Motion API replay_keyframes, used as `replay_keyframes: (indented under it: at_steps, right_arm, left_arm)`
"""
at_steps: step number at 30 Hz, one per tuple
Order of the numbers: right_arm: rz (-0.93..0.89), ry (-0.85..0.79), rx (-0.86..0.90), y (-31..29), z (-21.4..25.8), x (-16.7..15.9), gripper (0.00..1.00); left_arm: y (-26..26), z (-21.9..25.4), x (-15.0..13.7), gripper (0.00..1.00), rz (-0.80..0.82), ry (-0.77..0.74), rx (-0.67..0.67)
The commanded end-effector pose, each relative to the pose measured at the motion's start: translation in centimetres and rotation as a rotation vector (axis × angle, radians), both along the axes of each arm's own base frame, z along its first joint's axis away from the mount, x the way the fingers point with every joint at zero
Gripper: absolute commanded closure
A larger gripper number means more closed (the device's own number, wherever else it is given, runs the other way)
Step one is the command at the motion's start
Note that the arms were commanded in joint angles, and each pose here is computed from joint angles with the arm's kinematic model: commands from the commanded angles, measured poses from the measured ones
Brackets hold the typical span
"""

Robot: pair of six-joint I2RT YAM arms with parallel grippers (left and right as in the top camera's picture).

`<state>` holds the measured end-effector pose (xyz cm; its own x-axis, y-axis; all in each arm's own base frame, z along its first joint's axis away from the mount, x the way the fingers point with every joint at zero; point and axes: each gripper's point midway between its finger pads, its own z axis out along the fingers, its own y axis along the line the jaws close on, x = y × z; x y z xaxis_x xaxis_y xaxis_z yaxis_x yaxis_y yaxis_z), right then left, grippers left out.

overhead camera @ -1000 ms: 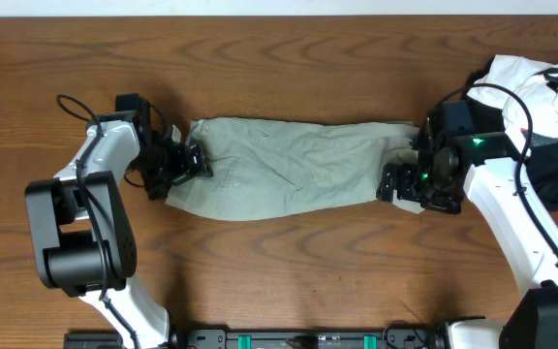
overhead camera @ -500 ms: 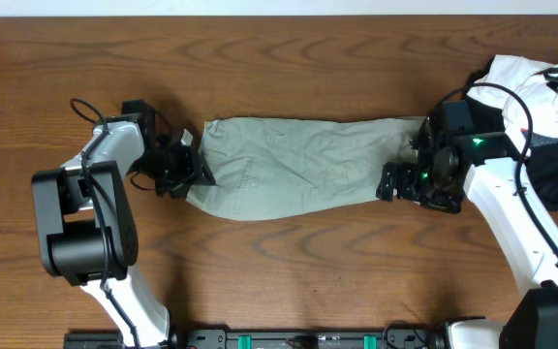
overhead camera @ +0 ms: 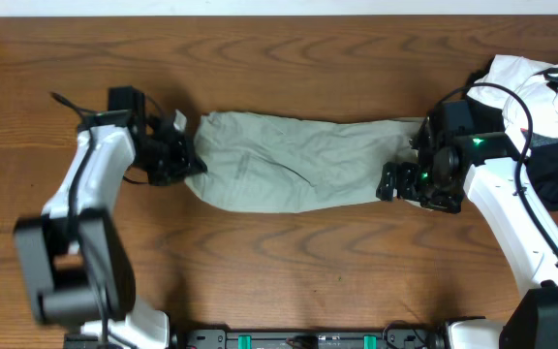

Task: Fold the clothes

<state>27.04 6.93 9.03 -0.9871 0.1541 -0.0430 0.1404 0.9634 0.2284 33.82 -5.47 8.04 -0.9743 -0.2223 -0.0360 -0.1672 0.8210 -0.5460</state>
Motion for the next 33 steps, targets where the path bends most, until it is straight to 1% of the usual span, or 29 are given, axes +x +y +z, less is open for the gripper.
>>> replay_keyframes:
  at_steps: [1,7,10,18,25,27,28,32,33]
  right_arm:
    - [0.013,-0.037,0.012,0.3,1.0,0.5,0.01]
    - [0.016,-0.036,0.021,0.5,1.0,0.5,0.01]
    - [0.02,-0.035,0.031,0.8,1.1,0.4,0.01]
    - [0.02,-0.035,0.03,0.8,1.0,0.4,0.01]
    - [0.02,-0.034,0.03,0.8,1.0,0.4,0.01]
    - [0.02,-0.033,0.031,0.8,1.0,0.4,0.01]
    - [0.02,-0.034,0.031,0.8,1.0,0.4,0.01]
    - [0.02,-0.033,0.031,0.8,1.0,0.4,0.01]
    - [0.021,-0.033,0.037,0.9,1.0,0.4,0.01]
  left_arm:
    - [0.0,6.4,1.1,0.94,0.029,-0.18,0.009]
    - [-0.2,14.8,-0.5,0.94,0.101,-0.397,0.002]
    - [-0.9,19.5,-2.0,0.94,0.106,-0.524,-0.035]
    - [-2.3,34.1,-7.2,0.94,0.156,-0.871,-0.142]
    - [-2.9,45.6,-11.5,0.94,0.181,-1.133,-0.22]
    - [-3.1,48.1,-12.5,0.94,0.191,-1.176,-0.261]
    - [-3.5,49.2,-13.1,0.94,0.166,-1.207,-0.277]
    - [-3.8,51.8,-14.5,0.94,0.162,-1.259,-0.319]
    - [-4.3,52.3,-14.9,0.94,0.127,-1.281,-0.333]
